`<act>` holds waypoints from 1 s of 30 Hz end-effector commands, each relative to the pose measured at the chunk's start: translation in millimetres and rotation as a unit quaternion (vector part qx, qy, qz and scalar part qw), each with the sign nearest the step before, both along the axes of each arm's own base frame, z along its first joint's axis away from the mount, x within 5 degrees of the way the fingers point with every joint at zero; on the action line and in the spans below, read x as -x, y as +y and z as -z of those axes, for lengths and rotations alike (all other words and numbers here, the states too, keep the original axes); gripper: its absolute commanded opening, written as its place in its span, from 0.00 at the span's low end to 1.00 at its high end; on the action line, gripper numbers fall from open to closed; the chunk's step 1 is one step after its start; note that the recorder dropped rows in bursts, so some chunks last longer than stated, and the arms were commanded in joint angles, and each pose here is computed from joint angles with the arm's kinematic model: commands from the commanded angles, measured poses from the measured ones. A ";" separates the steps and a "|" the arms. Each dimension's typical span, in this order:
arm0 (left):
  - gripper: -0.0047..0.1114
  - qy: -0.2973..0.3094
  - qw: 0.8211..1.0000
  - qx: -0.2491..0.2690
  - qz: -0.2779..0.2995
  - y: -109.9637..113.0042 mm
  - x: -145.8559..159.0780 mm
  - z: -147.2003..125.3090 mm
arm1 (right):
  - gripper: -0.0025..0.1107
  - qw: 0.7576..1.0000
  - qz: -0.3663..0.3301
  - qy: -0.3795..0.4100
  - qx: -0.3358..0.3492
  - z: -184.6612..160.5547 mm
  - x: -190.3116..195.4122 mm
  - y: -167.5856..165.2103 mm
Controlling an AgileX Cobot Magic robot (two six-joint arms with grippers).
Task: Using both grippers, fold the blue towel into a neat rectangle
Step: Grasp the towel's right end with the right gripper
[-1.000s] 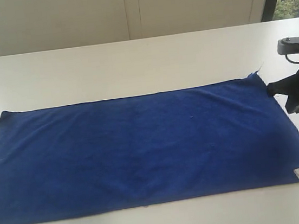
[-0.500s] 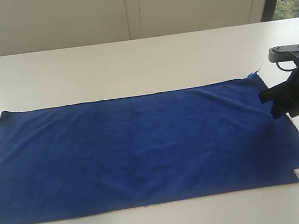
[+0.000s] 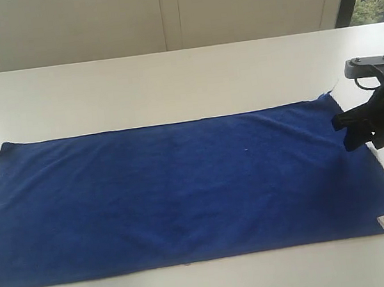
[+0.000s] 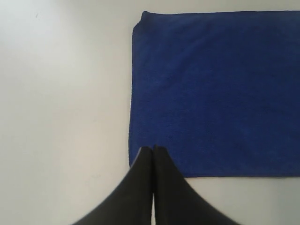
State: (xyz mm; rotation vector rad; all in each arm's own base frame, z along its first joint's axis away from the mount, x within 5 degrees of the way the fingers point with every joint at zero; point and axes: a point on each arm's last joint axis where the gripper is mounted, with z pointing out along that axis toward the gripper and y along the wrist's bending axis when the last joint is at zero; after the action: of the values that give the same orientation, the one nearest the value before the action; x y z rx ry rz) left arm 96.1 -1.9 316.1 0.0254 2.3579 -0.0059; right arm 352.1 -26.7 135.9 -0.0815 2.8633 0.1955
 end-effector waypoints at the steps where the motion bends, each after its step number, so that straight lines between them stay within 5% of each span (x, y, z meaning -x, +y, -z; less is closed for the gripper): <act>1: 0.04 0.001 1.000 -0.001 -0.002 0.5 1.6 1.8 | 0.48 1.000 -0.006 -0.002 0.002 0.6 0.4 0.9; 21: 0.04 0.002 1.000 -0.001 -0.002 0.6 1.7 1.9 | 0.47 0.999 -0.032 0.037 0.012 12.1 6.2 8.8; 30: 0.04 0.002 1.000 -0.001 -0.002 0.6 1.7 1.9 | 0.08 0.998 -0.032 0.044 0.009 12.2 7.4 9.2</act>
State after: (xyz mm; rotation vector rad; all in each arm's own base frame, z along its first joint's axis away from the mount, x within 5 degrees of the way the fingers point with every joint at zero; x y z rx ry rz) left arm 96.1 -1.9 316.1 0.0274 2.3579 -0.0051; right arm 349.2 -17.7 129.9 -0.1724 2.9064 0.1747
